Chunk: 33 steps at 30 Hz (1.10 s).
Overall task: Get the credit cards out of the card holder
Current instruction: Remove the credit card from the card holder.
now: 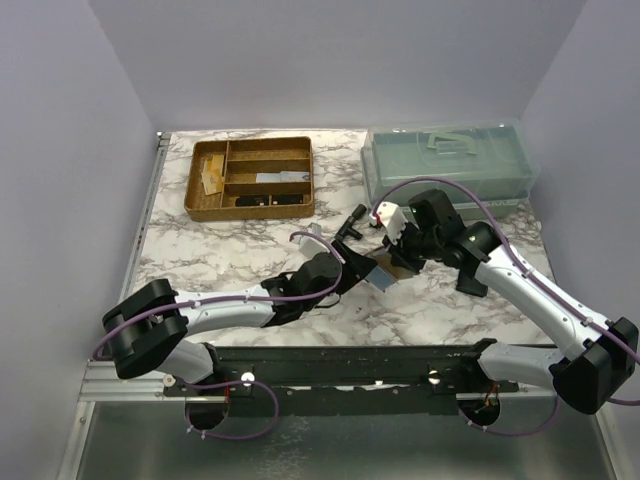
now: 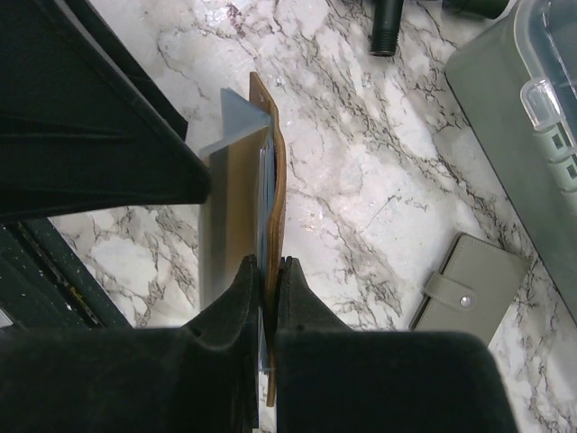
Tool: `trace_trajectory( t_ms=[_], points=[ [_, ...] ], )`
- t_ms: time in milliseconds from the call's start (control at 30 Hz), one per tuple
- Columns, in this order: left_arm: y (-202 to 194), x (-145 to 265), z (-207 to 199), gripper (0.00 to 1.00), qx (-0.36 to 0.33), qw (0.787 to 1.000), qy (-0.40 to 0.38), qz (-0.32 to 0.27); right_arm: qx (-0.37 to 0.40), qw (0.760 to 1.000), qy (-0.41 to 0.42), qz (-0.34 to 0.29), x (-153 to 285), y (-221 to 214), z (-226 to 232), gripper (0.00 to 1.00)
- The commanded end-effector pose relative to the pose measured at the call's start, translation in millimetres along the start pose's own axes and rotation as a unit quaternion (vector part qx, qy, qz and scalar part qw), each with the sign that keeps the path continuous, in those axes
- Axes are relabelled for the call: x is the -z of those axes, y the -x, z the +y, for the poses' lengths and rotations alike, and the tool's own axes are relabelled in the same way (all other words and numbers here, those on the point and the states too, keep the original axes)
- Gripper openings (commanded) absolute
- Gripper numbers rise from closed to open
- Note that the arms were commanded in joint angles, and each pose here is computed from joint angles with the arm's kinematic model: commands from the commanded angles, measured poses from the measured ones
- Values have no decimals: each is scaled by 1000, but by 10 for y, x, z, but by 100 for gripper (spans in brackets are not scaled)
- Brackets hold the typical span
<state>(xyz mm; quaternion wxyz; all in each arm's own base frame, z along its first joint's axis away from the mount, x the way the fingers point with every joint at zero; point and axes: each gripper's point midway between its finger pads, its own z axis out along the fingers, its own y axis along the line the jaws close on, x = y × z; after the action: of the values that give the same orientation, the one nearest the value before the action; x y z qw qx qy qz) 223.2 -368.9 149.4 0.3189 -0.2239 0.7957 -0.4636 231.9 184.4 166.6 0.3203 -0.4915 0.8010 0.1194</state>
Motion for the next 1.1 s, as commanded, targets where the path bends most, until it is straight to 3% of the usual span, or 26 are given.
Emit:
trace_trajectory(
  t_ms=[0, 367, 600, 800, 900, 1067],
  points=[
    [83, 96, 352, 58, -11, 998, 56, -21, -9, 999, 13, -35, 105, 187, 20, 0],
    [0, 206, 214, 57, -34, 999, -38, 6, -39, 997, 37, -58, 168, 267, 46, 0],
    [15, 473, 96, 60, -97, 987, -130, 9, -59, 994, 47, -81, 267, 302, 25, 0],
    [137, 838, 175, 92, -129, 970, -205, -18, -71, 987, 76, -121, 463, 408, 55, 0],
    [147, 981, 139, 99, -155, 960, -234, -18, -71, 982, 98, -142, 588, 498, 102, 0],
    [175, 1192, -65, 99, -200, 934, -297, -17, -60, 974, 139, -170, 792, 686, 215, 0]
  ],
)
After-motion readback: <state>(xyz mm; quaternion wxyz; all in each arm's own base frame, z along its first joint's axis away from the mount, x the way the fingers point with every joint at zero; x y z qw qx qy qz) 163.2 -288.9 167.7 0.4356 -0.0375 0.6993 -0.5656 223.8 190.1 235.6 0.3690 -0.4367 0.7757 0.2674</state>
